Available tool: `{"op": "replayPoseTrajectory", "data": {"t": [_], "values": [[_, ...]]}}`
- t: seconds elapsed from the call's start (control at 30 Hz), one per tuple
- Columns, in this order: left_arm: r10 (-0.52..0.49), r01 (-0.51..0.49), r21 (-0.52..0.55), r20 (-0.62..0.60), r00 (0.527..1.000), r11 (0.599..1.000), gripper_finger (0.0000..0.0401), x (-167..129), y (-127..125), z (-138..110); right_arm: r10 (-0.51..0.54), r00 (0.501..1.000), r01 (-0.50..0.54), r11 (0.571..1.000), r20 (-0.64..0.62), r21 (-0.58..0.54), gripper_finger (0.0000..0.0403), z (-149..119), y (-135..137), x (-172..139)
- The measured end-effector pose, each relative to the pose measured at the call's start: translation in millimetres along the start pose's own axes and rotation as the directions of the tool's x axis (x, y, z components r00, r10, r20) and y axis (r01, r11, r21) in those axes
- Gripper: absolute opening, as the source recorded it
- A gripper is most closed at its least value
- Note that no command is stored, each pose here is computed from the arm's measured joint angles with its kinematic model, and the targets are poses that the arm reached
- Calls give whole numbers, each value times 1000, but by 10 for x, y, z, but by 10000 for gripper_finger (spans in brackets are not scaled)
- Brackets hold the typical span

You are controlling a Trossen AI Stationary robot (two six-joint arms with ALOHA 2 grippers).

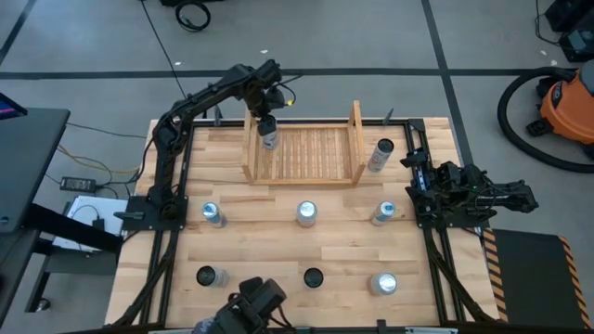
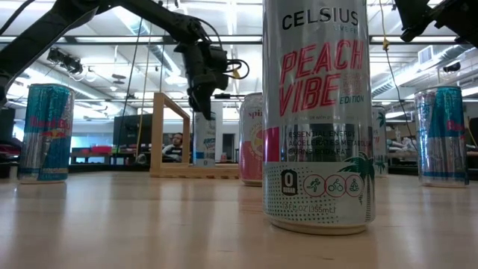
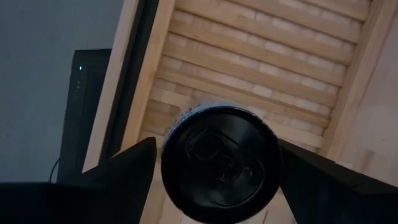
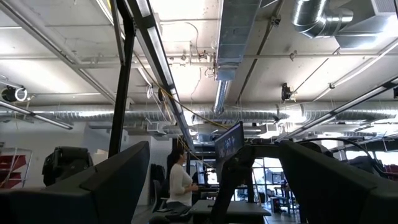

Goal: Place canned beverage on shelf
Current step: Put the top white soda can into the shelf

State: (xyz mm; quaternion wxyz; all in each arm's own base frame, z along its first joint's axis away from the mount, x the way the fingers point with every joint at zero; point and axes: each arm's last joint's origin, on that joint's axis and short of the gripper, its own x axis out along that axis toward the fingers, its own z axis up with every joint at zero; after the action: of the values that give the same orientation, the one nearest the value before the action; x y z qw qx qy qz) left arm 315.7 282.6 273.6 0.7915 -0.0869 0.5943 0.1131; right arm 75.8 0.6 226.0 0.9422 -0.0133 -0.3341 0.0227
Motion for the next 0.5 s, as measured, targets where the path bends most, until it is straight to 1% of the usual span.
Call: {"op": "replayPoseTrajectory", "data": {"t": [0.27, 0.37, 0.5], "values": [[0, 0, 2, 2, 1000, 1000, 316, -5, -37, 16, 0, 1000, 0, 1000, 0, 0, 367, -1, 0, 0], [39, -39, -19, -13, 999, 999, 316, -16, -30, 12, 0, 1000, 0, 1000, 0, 0, 367, 0, 0, 0], [51, -52, -50, -18, 999, 997, 316, -17, -27, 10, 1, 1000, -1, 1000, 0, 0, 367, 0, 0, 0]]}}
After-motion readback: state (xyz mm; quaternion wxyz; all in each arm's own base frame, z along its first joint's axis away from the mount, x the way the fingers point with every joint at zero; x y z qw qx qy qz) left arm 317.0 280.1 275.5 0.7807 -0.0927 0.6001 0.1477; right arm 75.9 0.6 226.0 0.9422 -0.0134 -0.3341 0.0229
